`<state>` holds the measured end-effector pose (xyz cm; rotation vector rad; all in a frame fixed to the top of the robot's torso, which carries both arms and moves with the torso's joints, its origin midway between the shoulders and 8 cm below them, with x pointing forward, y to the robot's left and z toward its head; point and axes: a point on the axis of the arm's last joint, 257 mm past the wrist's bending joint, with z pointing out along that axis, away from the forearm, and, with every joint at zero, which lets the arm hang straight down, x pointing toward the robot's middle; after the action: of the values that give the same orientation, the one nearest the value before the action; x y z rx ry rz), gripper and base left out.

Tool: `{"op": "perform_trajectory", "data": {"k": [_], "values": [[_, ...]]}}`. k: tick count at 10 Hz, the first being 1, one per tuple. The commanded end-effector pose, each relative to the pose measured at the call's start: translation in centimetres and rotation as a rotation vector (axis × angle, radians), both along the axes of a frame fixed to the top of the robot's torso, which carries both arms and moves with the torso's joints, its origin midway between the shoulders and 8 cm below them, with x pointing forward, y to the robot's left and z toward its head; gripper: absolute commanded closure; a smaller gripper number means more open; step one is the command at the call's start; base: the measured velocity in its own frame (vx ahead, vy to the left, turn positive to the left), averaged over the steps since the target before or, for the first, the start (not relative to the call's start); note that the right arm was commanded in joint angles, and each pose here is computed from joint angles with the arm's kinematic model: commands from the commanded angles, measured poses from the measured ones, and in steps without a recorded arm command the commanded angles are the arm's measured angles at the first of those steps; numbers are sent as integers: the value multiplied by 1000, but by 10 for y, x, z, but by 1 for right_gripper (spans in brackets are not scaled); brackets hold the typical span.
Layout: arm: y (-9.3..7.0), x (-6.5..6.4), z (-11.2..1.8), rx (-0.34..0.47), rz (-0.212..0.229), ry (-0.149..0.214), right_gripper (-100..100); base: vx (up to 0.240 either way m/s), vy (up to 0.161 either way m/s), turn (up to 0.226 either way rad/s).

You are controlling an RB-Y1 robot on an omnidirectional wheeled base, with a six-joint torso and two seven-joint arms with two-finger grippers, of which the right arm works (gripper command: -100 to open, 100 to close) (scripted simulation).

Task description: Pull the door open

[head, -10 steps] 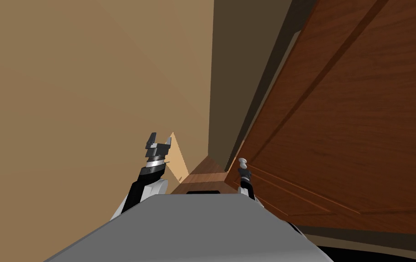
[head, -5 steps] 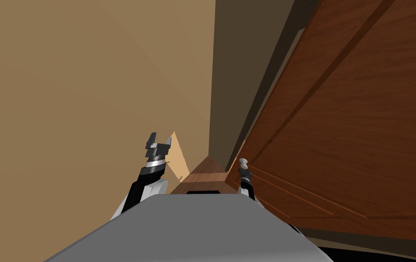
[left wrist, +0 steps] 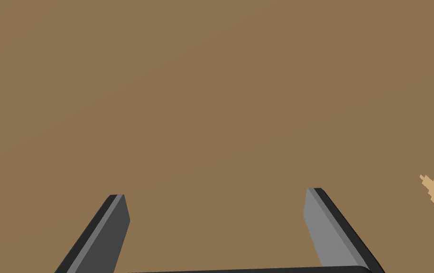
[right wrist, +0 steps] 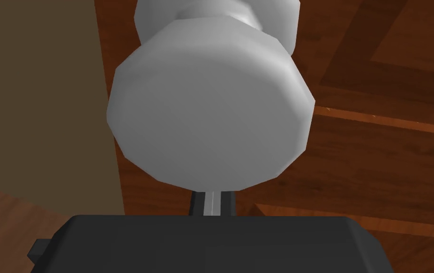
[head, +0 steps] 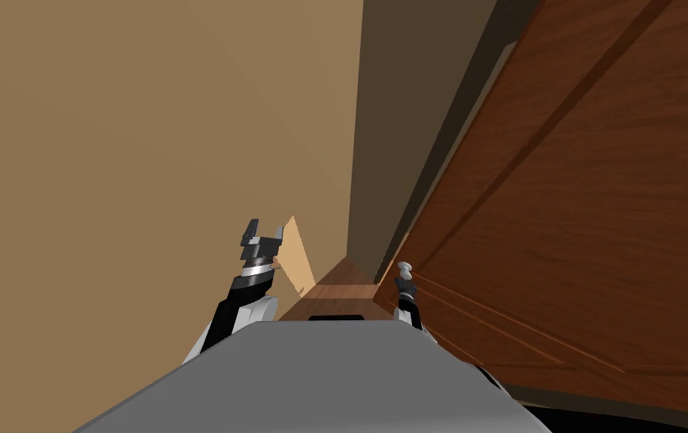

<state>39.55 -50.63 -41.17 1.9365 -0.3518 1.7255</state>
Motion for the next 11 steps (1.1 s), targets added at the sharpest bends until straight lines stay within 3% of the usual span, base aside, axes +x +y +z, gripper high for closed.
{"op": "perform_trajectory", "data": {"k": [1,6,7,8,11], "values": [[4,5,5,14,3,-27,-100,-144,49,-14],[12,16,14,93,4,-105,-100,-166,70,-2],[12,21,23,88,10,-127,-100,-54,54,42],[12,16,15,93,5,-107,-100,-13,30,-48],[17,23,20,146,6,-156,-100,-141,47,1]]}}
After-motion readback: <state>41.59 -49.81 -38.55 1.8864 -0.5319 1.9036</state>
